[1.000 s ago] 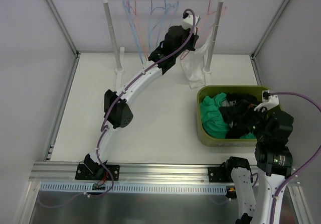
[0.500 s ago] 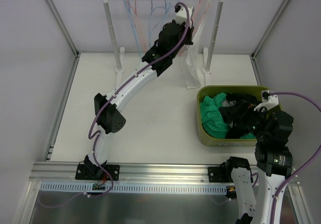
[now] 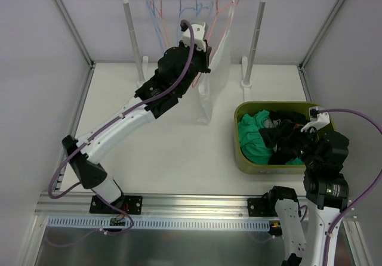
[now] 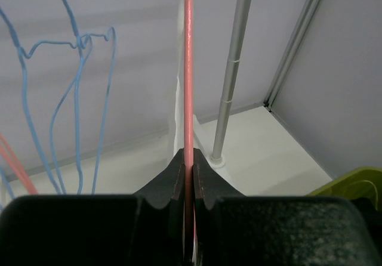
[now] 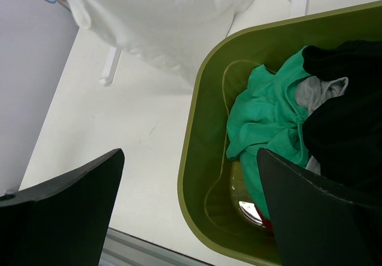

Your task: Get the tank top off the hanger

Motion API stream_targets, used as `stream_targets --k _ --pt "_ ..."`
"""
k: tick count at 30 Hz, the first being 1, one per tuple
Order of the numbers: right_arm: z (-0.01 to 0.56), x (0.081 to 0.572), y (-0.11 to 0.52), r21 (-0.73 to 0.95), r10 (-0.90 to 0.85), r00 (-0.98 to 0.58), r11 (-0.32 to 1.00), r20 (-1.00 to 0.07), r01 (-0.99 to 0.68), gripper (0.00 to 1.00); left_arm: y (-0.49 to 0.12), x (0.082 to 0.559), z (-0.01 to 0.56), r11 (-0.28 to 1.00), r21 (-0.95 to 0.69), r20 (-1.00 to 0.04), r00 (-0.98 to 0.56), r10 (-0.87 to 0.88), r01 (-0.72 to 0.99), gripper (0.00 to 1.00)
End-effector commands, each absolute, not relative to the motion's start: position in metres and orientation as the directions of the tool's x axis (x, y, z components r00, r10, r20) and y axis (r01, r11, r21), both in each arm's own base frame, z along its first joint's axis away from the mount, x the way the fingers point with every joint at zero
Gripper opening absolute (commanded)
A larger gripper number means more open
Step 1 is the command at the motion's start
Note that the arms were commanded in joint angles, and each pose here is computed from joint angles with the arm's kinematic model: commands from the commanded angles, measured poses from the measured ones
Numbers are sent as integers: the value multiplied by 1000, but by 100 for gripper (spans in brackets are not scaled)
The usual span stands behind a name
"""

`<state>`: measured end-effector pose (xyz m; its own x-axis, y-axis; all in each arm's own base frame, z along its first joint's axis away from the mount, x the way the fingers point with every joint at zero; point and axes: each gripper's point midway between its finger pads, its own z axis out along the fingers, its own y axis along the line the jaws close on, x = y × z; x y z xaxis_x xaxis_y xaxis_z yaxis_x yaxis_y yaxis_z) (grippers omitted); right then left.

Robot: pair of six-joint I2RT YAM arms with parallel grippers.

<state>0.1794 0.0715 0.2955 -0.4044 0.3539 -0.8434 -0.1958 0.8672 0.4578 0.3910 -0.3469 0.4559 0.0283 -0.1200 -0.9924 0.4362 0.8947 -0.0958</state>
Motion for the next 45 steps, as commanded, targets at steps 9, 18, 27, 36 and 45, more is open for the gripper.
stream_targets --k 9,18,27,36,45 --pt "353 170 123 494 311 -398 682 -863 -539 99 -259 235 480 817 -159 -984 -22 -177 554 0" --pt "370 212 195 463 213 -428 600 -878 -652 86 -215 132 402 606 -317 -940 -324 -102 729 0" --pt "362 246 256 310 71 -354 660 -933 -684 49 -210 97 391 496 -443 -887 -446 -120 747 0" --pt "344 256 262 264 31 -339 696 -940 -668 0 -207 106 382 543 -430 -890 -442 -117 722 0" --pt "342 284 205 233 88 -328 870 -940 -434 0 -205 118 340 641 -356 -884 -467 4 680 0"
